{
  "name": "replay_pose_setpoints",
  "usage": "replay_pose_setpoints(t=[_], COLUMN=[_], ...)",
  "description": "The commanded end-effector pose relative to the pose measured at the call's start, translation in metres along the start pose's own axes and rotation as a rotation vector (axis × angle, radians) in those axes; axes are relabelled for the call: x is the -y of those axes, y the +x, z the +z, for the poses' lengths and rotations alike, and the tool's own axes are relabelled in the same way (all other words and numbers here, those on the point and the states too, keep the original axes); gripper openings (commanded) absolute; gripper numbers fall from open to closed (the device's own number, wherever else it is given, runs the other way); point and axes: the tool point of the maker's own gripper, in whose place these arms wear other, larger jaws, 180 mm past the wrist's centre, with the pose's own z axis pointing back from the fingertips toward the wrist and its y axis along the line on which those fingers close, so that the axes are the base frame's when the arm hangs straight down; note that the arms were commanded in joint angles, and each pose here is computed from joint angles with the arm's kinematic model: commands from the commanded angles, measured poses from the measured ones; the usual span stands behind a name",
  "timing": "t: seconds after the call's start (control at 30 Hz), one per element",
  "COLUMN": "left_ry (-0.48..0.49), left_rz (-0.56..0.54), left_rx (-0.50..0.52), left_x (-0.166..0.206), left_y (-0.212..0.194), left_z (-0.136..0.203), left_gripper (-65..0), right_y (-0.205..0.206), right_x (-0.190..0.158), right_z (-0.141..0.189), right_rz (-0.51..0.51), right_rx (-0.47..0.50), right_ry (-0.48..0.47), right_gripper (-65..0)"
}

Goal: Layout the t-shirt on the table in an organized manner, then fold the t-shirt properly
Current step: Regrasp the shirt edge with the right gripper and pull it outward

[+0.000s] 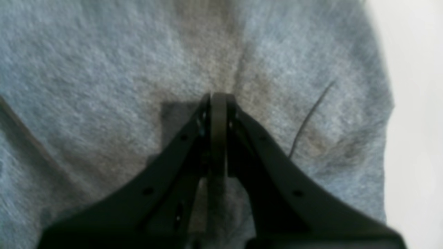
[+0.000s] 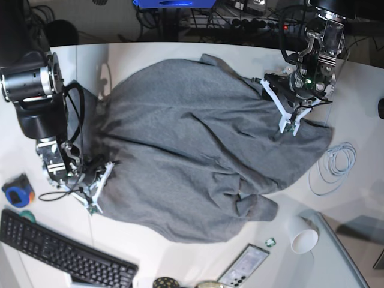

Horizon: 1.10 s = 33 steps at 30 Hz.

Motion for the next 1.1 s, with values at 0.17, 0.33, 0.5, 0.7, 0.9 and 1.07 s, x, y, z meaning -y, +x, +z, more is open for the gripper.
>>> replay_pose_setpoints(t=[0.17, 0.33, 0.5, 0.7, 0.9, 1.07], left_ry=[0.01, 0.014, 0.022, 0.029, 0.057, 0.074], left_rz=[-0.006, 0.001, 0.007, 0.008, 0.019, 0.033], left_rx=[0.034, -0.01, -0.04, -0.014, 0.047, 0.101], left_x=[-0.004, -0.005, -0.009, -0.013, -0.028, -0.039], left_y=[0.011, -0.002, -0.01, 0.004, 0.043, 0.079], left_z=[0.004, -0.004, -0.01, -0.01, -0.01, -0.007], left_gripper=[-30.6, -30.6, -30.6, -30.6, -30.6, -30.6], right_y=[0.017, -0.004, -0.035, -0.091, -0.127, -0.11], right_x=[0.042, 0.084, 0.119, 0.149, 0.15, 0.133], right_z=[0.008, 0.02, 0.034, 0.053, 0.063, 0.073], right_rz=[-0.039, -0.064, -0.067, -0.252, -0.334, -0.317], right_rx=[0.044, 0.014, -0.036, -0.067, -0.08, 0.002], right_ry=[-0.152, -0.265, -0.325, -0.388, -0.411, -0.409], right_gripper=[-64.4, -64.4, -64.4, -64.4, -64.4, -64.4])
